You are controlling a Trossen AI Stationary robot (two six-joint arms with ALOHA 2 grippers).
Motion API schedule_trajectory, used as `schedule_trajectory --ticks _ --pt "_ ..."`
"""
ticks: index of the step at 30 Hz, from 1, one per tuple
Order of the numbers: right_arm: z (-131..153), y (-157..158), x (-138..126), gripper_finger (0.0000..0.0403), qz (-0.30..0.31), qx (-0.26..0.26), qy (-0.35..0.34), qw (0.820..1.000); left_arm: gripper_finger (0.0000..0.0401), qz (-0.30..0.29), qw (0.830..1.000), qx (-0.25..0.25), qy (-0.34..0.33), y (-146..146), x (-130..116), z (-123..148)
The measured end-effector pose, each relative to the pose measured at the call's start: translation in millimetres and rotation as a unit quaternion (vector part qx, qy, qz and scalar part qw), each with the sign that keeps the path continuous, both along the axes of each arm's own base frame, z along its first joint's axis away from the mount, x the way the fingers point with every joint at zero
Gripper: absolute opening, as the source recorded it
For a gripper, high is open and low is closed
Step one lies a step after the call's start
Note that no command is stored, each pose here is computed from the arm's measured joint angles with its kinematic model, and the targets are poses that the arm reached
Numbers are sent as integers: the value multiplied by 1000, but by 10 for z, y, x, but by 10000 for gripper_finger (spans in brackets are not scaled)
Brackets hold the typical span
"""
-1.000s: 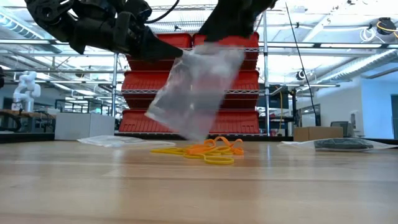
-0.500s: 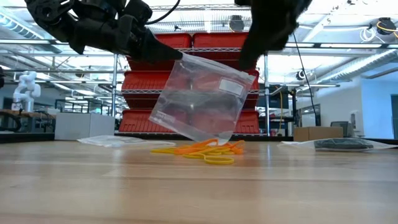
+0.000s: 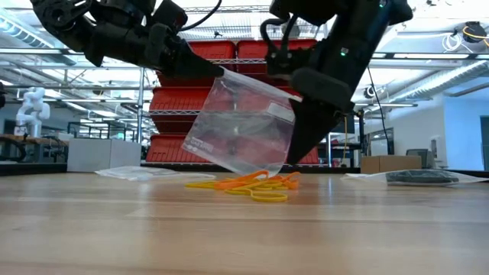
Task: Sort rubber bands
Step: Put the center orange rubber band into the transparent zip bag
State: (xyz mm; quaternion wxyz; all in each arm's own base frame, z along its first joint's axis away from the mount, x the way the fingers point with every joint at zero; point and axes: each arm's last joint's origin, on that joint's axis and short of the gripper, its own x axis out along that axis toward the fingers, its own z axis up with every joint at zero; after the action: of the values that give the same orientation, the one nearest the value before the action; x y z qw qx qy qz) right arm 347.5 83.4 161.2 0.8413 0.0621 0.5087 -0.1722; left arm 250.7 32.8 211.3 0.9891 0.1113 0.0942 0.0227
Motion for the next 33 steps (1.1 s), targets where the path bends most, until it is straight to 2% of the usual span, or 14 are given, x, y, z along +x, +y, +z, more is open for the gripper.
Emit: schedule_trajectory --ticks 9,12,18,21,24,29,33 --pt "-16 -65 8 122 -5 9 10 1000 0 0 1000 0 0 0 0 0" --pt "-39 -71 12 123 -1 21 16 1000 0 0 1000 0 0 0 0 -1" --pt "-132 -89 27 152 0 20 33 999 0 0 1000 0 1 0 0 -1" --pt "-163 -95 30 151 1 20 39 999 0 0 1000 0 0 0 -1 0" --pt "-158 -98 31 118 5 11 38 999 0 0 1000 0 0 0 0 0" --pt "-158 -98 29 15 12 8 41 999 0 0 1000 0 0 0 -1 0" --pt "-69 -82 -8 11 15 9 38 999 0 0 1000 0 2 0 -1 -4"
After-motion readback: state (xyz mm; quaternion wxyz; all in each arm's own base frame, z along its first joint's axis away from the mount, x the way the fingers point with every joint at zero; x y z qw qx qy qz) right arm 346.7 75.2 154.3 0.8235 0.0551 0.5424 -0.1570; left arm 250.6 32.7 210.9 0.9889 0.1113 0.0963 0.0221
